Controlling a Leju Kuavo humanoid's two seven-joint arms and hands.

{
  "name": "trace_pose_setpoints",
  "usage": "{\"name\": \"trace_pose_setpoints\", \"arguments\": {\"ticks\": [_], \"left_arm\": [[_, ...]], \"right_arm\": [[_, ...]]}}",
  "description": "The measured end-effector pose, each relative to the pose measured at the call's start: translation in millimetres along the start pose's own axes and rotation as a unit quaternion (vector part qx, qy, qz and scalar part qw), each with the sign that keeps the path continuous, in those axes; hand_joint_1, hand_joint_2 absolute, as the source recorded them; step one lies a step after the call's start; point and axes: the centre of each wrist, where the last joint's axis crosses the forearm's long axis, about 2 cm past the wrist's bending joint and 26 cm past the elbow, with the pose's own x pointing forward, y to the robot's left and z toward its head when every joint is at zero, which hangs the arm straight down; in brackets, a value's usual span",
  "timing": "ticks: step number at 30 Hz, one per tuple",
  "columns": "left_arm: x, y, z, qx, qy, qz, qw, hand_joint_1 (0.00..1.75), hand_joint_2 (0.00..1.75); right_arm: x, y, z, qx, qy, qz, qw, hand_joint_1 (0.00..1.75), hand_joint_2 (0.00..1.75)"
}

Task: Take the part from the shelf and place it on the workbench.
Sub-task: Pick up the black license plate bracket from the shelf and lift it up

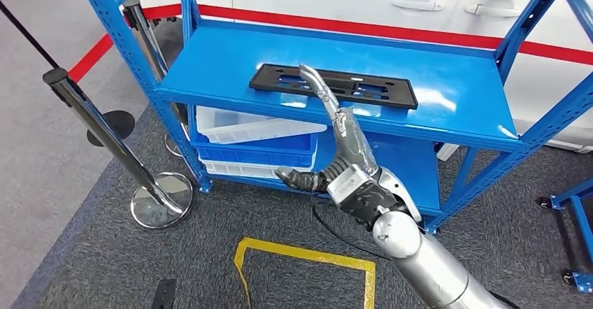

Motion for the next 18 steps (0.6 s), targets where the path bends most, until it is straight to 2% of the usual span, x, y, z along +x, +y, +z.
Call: {"name": "trace_pose_setpoints", "arguments": {"ticks": [8,18], "left_arm": [[4,-4,0,-0.01,0.0,-0.007,1.0,0.0,0.0],[8,-9,1,-0.02,0.001,-0.005,1.0,0.0,0.0]], "right_arm": [[-13,17,-19,0.024,0.014,0.095,0.995,0.0,1.75],[-27,30,-38,0.042,0.028,0.177,0.983,0.0,1.75]]}}
